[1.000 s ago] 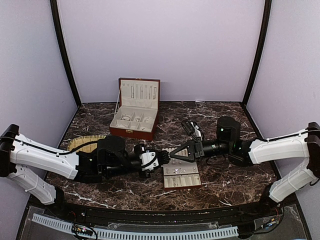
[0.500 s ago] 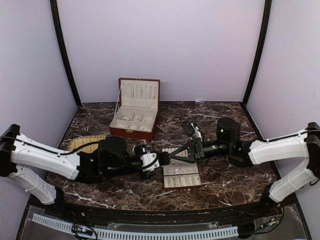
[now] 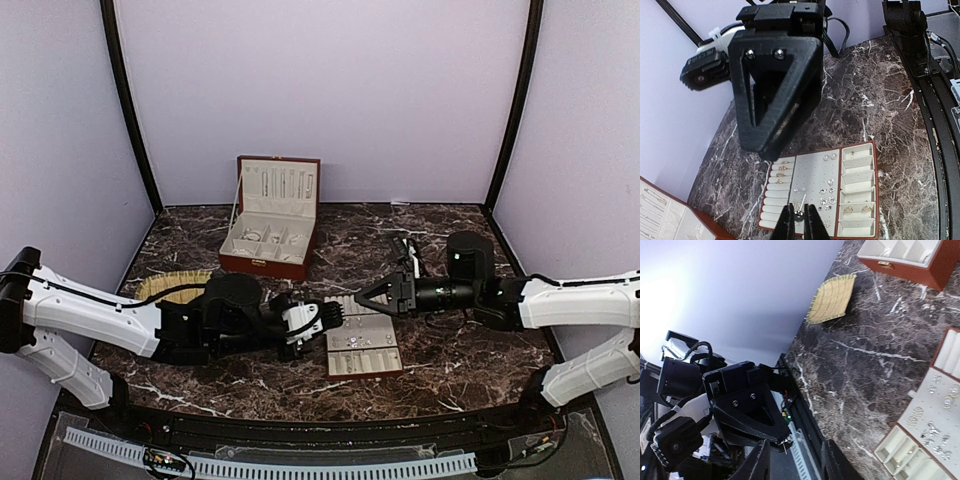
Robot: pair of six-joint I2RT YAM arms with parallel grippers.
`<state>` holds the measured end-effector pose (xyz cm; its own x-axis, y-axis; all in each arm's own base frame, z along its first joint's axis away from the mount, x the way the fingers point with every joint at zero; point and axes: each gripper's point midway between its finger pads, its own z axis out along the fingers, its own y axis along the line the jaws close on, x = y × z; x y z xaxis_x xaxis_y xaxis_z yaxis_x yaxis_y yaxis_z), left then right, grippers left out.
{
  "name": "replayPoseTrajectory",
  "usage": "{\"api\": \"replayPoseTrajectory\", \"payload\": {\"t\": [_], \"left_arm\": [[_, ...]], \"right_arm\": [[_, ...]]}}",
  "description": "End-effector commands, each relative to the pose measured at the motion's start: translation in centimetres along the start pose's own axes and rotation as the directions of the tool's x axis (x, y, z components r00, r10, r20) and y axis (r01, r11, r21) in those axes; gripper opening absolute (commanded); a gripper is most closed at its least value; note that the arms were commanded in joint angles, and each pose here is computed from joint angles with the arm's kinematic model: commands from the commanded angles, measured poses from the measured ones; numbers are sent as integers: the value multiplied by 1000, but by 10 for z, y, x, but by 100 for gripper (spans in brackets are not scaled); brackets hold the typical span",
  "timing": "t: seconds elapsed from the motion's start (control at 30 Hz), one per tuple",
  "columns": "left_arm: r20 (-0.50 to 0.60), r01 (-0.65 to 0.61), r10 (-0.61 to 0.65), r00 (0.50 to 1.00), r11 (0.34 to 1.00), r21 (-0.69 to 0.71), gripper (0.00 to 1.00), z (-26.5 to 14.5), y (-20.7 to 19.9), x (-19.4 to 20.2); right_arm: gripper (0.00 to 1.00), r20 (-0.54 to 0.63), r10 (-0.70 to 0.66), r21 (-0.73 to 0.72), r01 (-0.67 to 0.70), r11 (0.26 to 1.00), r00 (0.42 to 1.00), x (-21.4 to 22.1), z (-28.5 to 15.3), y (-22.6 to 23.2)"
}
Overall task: Organize the mixed jewelry
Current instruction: Pass from the right arm to the left, then adjust the compartment layer at the center of the board.
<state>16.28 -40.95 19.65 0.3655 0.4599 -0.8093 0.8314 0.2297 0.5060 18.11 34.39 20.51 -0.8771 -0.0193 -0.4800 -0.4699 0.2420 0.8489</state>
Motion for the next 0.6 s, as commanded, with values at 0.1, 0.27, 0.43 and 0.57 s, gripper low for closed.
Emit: {"api": "replayPoseTrajectory", "payload": {"t": [0.1, 0.27, 0.43, 0.57], "left_arm": [[-132, 131, -116, 984, 985, 111, 0, 9, -7, 17], [-205, 242, -202, 958, 951, 193, 0, 17, -10, 24], [-268, 324, -262, 927, 920, 222, 0, 22, -5, 35], [-280, 328, -264, 923, 919, 217, 0, 23, -3, 39]], "right_arm": [[41, 60, 31, 550, -59, 833, 998, 9, -44, -106], [49, 61, 77, 630, -98, 771, 995, 30, -53, -138], [54, 42, 101, 659, -103, 745, 994, 41, -51, -156], [60, 30, 116, 680, -105, 725, 993, 50, -53, -166]]}}
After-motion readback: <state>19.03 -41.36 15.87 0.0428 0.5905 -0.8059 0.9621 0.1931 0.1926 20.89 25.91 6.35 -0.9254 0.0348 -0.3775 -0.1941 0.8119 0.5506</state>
